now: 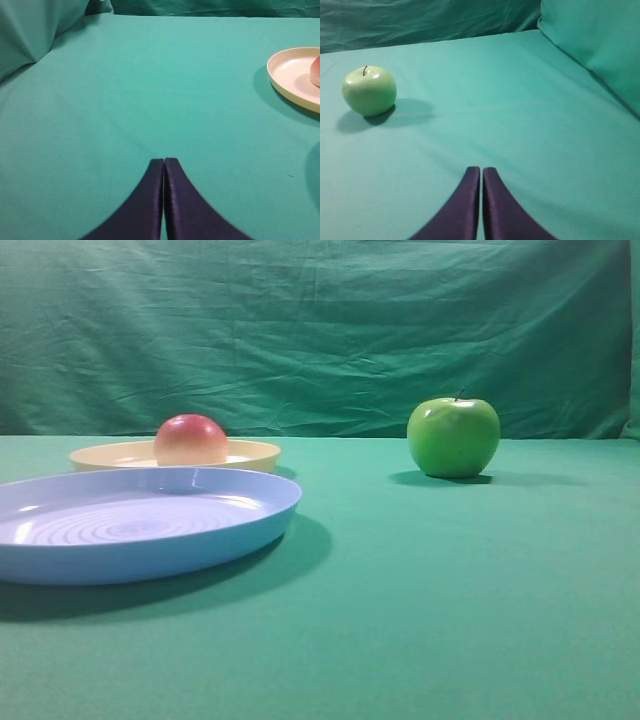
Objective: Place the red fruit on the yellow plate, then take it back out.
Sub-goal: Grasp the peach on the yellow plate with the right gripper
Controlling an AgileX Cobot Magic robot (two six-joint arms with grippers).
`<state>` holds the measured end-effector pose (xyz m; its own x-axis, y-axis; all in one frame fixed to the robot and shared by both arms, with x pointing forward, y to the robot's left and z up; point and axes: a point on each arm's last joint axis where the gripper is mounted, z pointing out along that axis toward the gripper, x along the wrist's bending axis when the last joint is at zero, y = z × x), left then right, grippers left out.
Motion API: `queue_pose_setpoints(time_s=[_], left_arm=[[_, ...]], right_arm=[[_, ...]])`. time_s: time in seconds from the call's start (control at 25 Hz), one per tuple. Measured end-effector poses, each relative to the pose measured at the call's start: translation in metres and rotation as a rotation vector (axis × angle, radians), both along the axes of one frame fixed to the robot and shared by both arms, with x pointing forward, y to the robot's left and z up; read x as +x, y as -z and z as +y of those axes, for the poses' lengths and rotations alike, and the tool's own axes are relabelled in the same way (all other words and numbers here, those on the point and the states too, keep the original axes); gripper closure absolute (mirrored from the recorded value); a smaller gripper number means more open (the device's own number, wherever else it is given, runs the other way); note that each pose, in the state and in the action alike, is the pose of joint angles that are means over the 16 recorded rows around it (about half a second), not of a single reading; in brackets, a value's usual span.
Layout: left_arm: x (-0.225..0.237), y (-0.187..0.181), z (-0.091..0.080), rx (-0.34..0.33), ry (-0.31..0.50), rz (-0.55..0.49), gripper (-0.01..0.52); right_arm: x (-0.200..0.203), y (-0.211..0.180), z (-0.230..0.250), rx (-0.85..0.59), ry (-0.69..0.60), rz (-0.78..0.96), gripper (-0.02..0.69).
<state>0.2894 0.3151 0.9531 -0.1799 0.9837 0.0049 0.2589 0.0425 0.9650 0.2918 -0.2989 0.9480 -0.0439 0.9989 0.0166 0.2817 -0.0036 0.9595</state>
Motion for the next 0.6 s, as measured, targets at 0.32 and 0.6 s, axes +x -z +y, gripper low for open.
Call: queue_pose_setpoints(time_s=[0.32, 0.6], left_arm=[[0.0, 0.0, 0.0, 0.0, 0.0, 0.0, 0.514], [0.0, 0.0, 0.0, 0.0, 0.0, 0.0, 0.514]], right_arm=[[-0.0005, 0.0014, 0.0013, -0.03, -0.024, 0.012, 0.665], [-0.0006, 0.0013, 0.0031, 0.0, -0.036, 0.012, 0.665]])
